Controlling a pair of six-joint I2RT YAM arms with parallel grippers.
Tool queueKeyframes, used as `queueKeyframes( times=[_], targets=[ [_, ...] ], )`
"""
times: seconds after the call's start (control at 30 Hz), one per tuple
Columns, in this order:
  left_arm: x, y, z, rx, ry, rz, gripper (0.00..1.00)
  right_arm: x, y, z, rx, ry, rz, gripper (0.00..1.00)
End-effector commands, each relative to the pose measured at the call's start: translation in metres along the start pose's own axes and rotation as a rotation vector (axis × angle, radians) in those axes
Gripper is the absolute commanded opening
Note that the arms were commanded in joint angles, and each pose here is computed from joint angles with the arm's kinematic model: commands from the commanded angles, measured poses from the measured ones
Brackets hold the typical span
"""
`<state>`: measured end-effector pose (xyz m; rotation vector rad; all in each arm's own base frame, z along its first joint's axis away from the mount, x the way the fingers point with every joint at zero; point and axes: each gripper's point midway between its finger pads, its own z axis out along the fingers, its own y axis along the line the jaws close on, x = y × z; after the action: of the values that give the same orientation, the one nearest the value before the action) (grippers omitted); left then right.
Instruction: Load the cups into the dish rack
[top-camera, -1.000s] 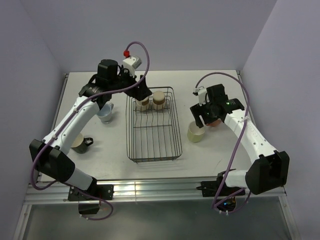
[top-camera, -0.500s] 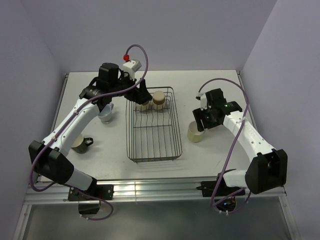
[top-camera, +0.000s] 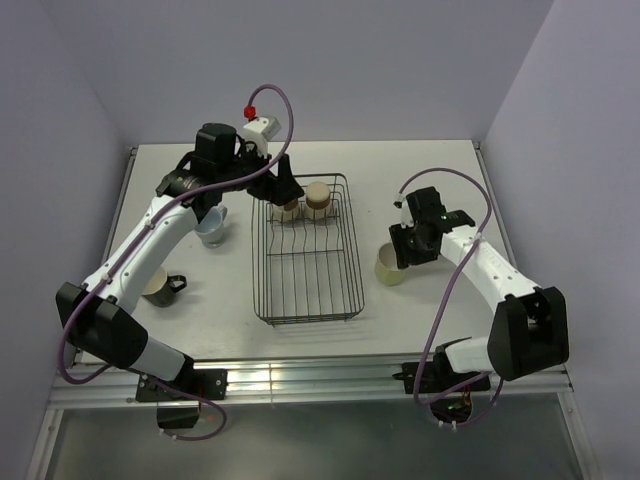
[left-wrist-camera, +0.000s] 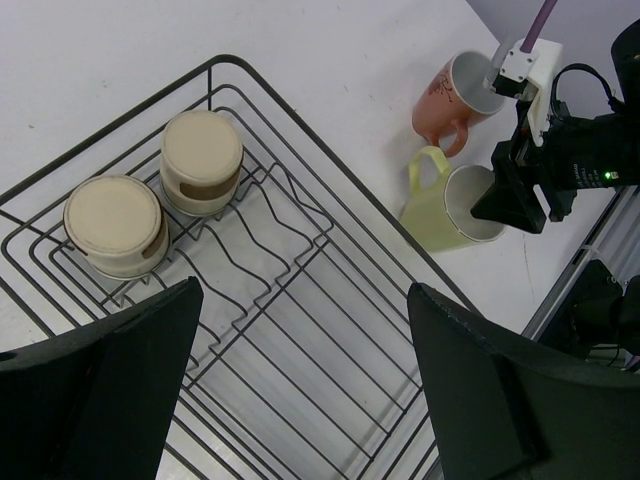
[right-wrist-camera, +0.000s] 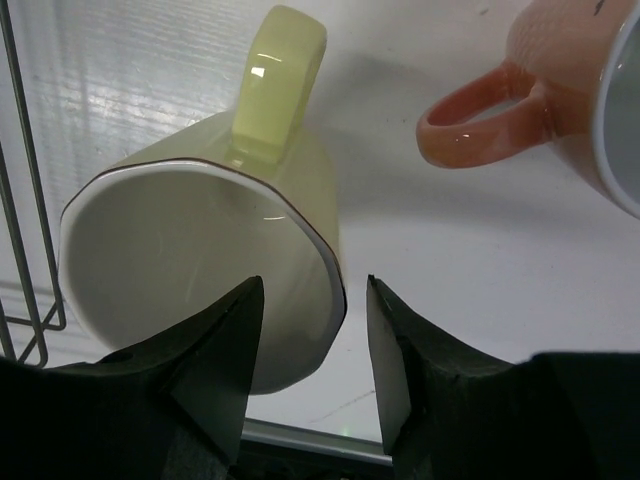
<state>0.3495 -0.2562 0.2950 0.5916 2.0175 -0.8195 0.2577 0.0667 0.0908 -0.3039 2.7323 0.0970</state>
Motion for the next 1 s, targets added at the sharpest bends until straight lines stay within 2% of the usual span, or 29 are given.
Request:
queueKeyframes(
  times=[0.0,0.23,0.57,0.63,0.67,0.7,0.83,0.97],
  targets=[
    [-0.017,-0.008,-0.016,-0.002,-0.053,0.013,0.92,-0.008,-0.002,0.008,0.014,-0.039,0.044,0.52],
    [-0.009,-0.003,-0.021,0.008,-0.021,-0.027,0.92,-0.015,0.000,0.013,0.003,-0.039,0.055,0.49],
    [-0.002,0.008,-0.030,0.012,-0.013,-0.082,0.92,-0.019,0.006,0.013,-0.030,-0.048,0.060,0.20],
    [0.000,0.007,-0.030,0.021,-0.010,-0.087,0.92,-0.023,0.006,0.008,-0.029,-0.068,0.056,0.11],
    [0.001,0.006,-0.031,0.025,-0.007,-0.096,0.91,-0.027,0.006,0.003,-0.030,-0.091,0.048,0.02],
    [0.001,0.006,-0.031,0.030,-0.006,-0.099,0.91,-0.030,0.005,-0.001,-0.030,-0.108,0.047,0.00],
    [0.002,0.000,-0.034,0.057,-0.009,-0.112,0.91,-0.053,0.004,-0.027,-0.023,-0.225,0.025,0.00],
    [-0.003,-0.014,-0.041,0.133,-0.024,-0.127,0.92,-0.096,0.004,-0.083,-0.020,-0.452,-0.036,0.00]
  ],
)
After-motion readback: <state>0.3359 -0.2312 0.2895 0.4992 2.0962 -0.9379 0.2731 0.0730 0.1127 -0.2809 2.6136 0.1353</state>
